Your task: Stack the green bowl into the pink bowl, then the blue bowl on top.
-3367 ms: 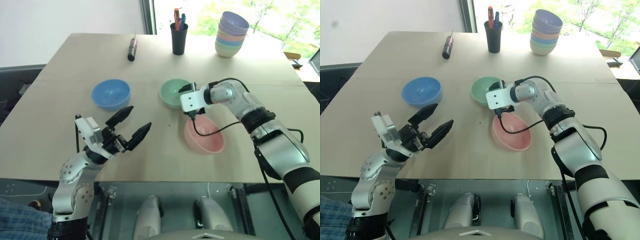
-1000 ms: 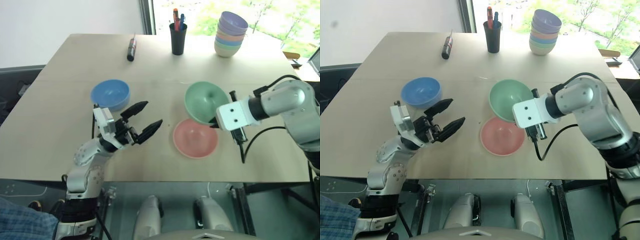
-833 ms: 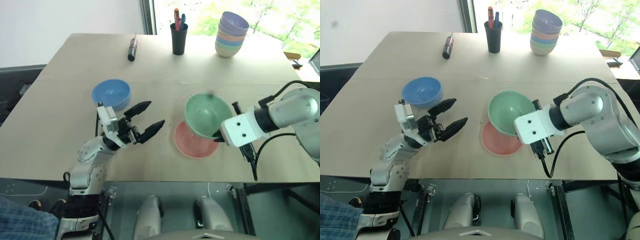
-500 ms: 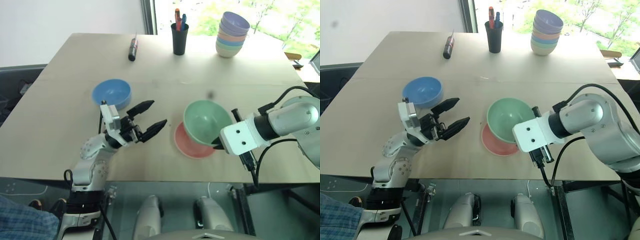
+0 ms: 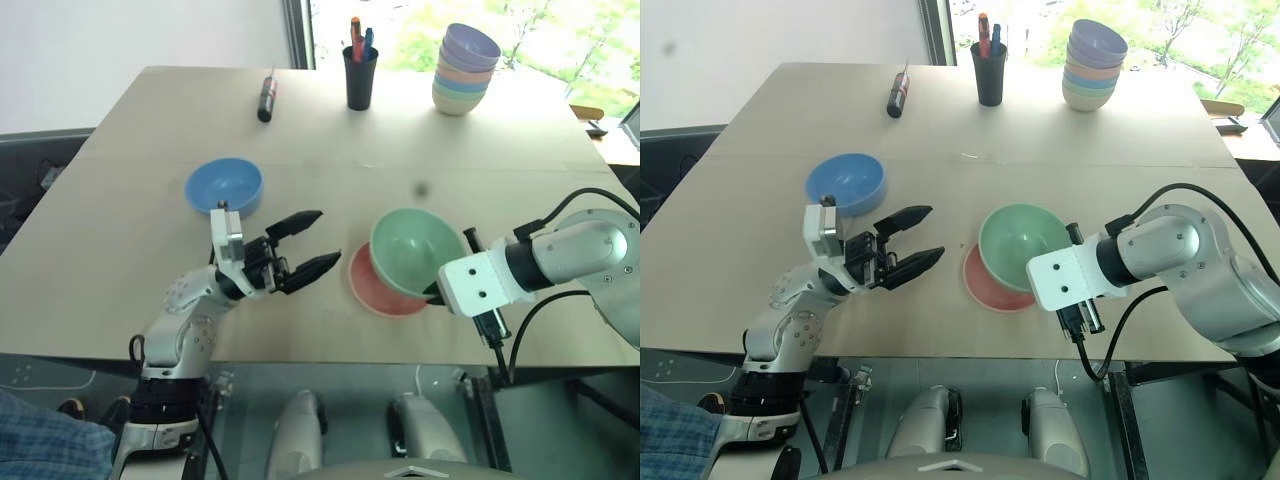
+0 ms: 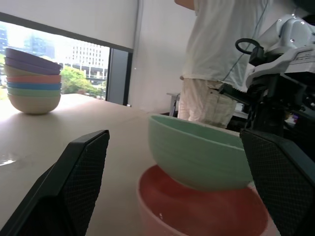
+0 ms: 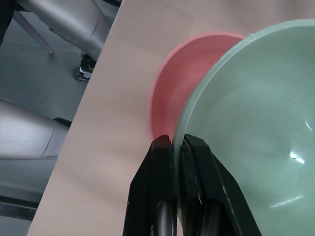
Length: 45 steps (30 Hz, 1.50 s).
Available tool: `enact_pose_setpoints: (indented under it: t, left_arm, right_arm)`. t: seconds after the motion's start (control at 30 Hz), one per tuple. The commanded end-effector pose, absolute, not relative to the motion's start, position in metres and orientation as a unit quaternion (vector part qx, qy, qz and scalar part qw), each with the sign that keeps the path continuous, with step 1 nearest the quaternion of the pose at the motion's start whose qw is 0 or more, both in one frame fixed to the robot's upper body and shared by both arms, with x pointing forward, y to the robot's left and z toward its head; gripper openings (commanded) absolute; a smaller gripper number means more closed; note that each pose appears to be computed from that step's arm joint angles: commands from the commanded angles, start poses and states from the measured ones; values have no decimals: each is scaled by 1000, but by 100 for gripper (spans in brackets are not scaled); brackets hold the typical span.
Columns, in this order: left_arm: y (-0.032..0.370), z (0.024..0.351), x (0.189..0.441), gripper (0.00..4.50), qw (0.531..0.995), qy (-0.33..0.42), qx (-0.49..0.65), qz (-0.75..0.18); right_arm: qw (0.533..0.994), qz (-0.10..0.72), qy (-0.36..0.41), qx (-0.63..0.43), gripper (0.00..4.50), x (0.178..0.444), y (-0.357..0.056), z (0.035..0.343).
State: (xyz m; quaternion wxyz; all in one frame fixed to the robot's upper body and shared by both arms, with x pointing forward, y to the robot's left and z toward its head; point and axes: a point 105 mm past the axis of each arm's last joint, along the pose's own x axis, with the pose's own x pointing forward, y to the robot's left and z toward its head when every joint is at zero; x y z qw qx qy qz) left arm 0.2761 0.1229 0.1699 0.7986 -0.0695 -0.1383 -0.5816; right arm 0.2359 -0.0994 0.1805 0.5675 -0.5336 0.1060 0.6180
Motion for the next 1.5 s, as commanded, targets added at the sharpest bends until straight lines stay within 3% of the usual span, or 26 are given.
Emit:
enact_pose_setpoints:
  t: [0.03,0.37,0.93,1.23,1.33,1.5]
  left_arm:
    - [121,179,267,450,780,-147,-58,-605]
    - [132,179,264,450,779,-126,-38,-613]
    - [139,184,266,450,773,-98,-22,-627]
    - [138,184,267,450,771,-95,-22,-629]
    - [137,184,267,450,771,-96,-23,-629]
    - [137,184,266,450,773,-96,-23,-627]
  right_arm:
    - [567,610,94,-546,8,233,-99,185]
    - [569,614,89,-540,8,229,-96,179]
    - [583,611,45,-534,8,234,-80,193]
    - [589,604,69,-533,8,234,-90,191]
    - [582,608,76,-535,91,232,-93,190]
    - [578,614,76,-532,292,230,-91,190]
